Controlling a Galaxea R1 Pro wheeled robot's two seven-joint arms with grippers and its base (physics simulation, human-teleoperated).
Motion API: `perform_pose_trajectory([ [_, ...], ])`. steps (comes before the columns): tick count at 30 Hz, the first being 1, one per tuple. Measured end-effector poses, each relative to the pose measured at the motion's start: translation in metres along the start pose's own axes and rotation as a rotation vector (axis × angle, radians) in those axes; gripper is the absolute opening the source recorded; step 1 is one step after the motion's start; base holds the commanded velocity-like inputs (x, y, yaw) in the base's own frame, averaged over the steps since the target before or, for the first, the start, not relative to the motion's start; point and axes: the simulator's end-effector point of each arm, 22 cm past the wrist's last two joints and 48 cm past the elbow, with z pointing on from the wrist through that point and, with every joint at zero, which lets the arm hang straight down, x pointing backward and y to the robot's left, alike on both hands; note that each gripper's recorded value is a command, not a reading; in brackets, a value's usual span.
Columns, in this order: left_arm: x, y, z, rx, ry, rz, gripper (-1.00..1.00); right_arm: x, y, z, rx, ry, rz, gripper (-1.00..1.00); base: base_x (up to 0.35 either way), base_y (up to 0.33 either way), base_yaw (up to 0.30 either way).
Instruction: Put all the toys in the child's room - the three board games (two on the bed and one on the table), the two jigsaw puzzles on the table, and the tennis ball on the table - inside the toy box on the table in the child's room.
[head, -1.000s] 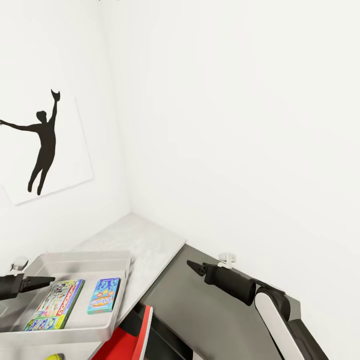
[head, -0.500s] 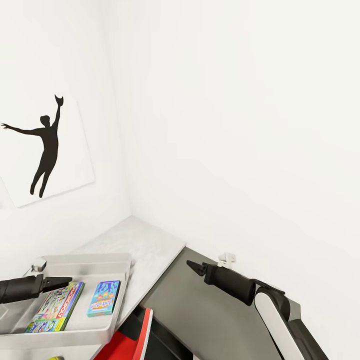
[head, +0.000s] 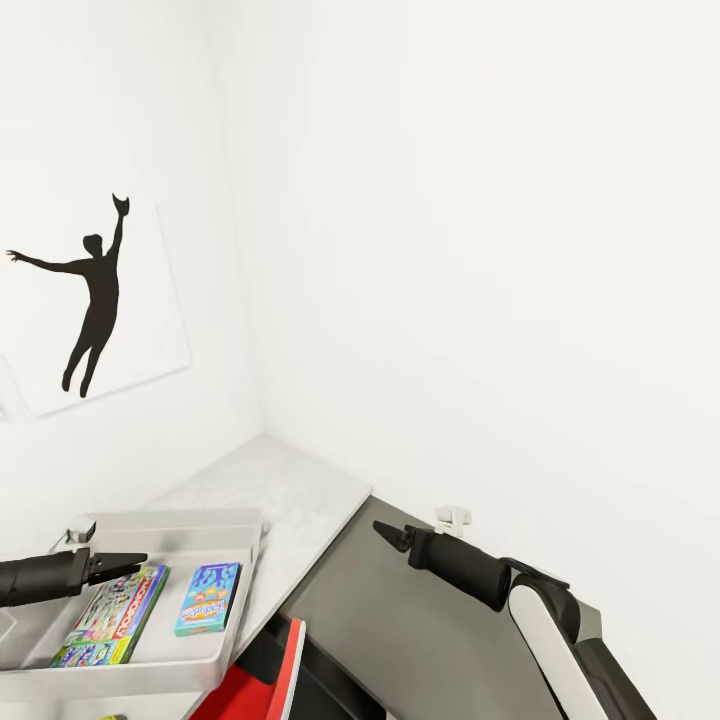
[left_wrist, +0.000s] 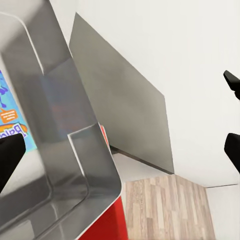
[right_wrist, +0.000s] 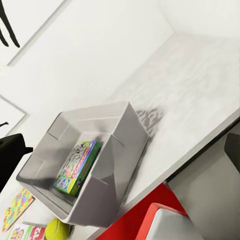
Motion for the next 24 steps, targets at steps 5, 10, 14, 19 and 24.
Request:
perform_pose_trajectory([
  [5, 0.000, 0.000, 0.000, 0.001, -0.001, 0.000, 1.00, 0.000, 0.000, 0.000, 0.001, 0.000, -0.001, 1.00, -0.065, 0.000, 0.000],
  [10, 0.001, -0.001, 0.006, 0.010, 0.001, -0.003, 1.00, 0.000, -0.001, 0.000, 0.002, 0.001, -0.001, 1.00, -0.214, 0.000, 0.000],
  [14, 0.002, -0.004, 0.011, 0.021, 0.002, -0.004, 1.00, -0.001, -0.001, 0.000, 0.001, -0.001, -0.001, 1.00, -0.295, 0.000, 0.005],
  [19, 0.002, -0.007, 0.013, 0.028, 0.001, -0.001, 1.00, -0.002, 0.001, -0.001, 0.000, -0.005, -0.004, 1.00, -0.318, 0.000, 0.050],
  [24, 0.001, -0.010, 0.013, 0.031, -0.003, 0.006, 1.00, -0.004, 0.003, -0.002, -0.003, -0.010, -0.009, 1.00, -0.326, 0.000, 0.094],
])
